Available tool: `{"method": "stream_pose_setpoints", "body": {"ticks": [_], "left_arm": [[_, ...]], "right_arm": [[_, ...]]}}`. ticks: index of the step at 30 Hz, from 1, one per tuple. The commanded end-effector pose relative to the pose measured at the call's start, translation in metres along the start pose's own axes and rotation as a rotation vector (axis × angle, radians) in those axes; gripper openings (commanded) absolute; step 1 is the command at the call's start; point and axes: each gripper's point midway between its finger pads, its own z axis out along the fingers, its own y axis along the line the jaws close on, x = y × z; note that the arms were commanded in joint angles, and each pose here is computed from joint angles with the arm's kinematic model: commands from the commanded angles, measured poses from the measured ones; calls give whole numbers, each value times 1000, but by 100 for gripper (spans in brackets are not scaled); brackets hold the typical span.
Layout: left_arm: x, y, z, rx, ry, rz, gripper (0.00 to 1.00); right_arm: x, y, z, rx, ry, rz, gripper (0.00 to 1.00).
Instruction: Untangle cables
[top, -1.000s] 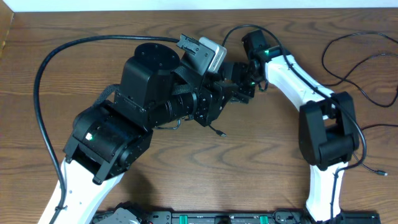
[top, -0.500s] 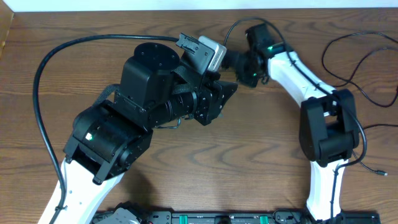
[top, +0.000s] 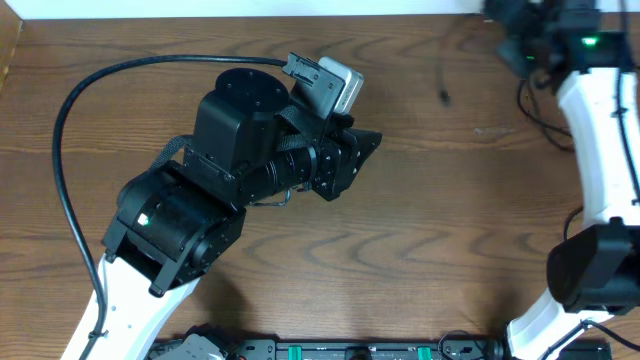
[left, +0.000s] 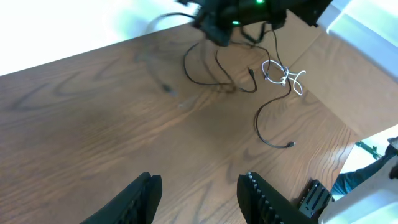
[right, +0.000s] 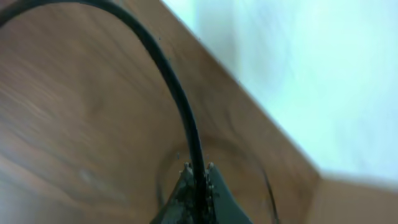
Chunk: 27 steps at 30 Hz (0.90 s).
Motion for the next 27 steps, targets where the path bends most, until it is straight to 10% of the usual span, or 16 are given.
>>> {"method": "stream_pose_setpoints", "body": {"ticks": [1, 12, 13, 16, 27], "left_arm": [[-6, 0, -5, -8, -23, 5, 45], [-5, -3, -5, 7, -19, -37, 45], [-5, -3, -5, 8, -19, -44, 45], [-4, -3, -1, 10, -10, -71, 45], [-8, 19, 1, -109, -28, -12, 45]], "right_arm": [[58, -44, -2, 93, 140, 115, 1], [252, -173, -50, 374, 293, 580, 1], [260, -178, -53, 371, 264, 614, 8], [284, -195, -65, 417, 187, 809, 99], [187, -128, -37, 74, 29, 753, 99]]}}
